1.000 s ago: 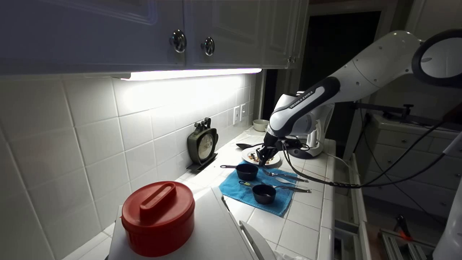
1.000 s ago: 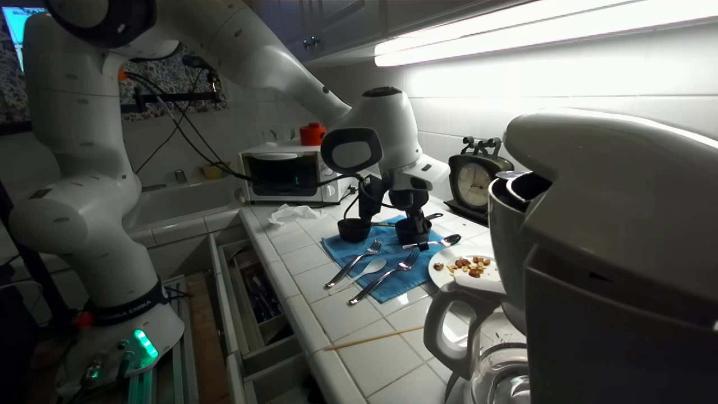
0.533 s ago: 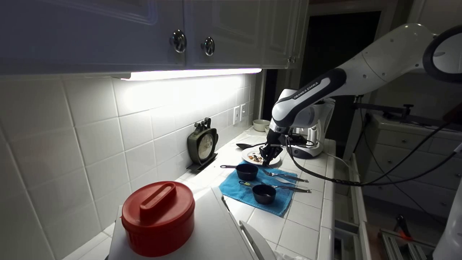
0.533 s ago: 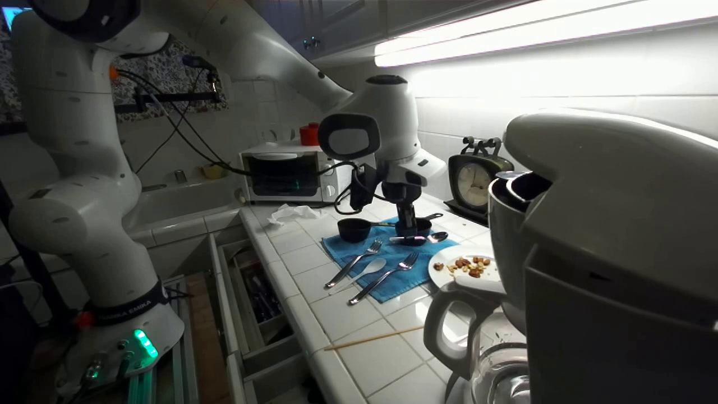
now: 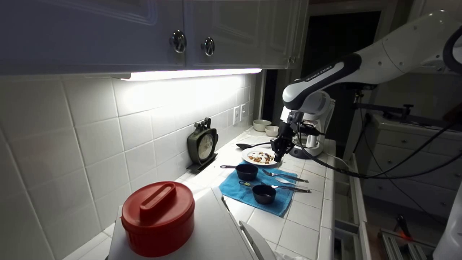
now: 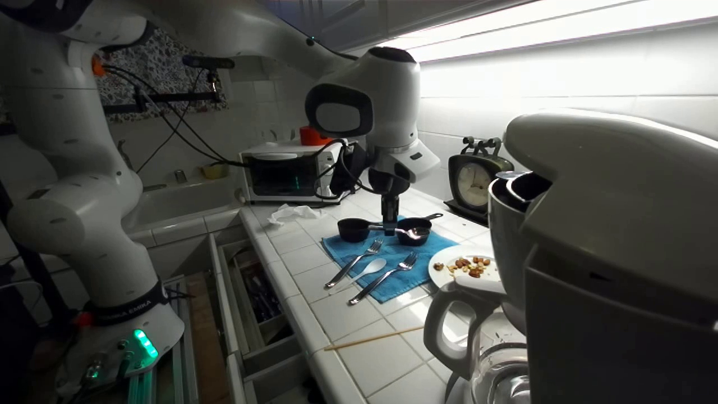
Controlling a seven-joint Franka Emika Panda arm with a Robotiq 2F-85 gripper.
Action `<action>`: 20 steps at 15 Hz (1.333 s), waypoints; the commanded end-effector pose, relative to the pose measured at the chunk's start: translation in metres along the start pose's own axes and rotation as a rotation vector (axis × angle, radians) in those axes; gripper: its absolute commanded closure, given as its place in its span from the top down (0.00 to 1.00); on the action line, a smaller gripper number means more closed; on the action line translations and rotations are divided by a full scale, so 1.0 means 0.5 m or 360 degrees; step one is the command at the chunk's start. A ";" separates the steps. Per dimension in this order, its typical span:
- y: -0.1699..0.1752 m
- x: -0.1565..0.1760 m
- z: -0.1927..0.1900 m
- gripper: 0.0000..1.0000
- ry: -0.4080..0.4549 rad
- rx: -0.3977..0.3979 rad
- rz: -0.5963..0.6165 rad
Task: Use the silver spoon to remove some contents from the white plate and put them on the blue towel.
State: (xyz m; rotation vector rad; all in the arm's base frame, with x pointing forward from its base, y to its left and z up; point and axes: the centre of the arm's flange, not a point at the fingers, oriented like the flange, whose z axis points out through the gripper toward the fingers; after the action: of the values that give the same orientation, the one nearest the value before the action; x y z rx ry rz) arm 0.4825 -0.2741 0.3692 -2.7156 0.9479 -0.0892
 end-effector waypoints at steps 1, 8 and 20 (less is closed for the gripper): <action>0.022 0.009 0.000 0.07 -0.0123 0.0094 0.0040; 0.090 0.038 0.020 0.07 -0.0231 0.0124 0.0055; 0.085 0.120 0.035 0.07 -0.0467 0.0165 -0.0146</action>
State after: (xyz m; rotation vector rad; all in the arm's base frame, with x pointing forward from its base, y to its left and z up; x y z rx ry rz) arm 0.4881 -0.3257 0.3383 -2.5962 0.7638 0.1640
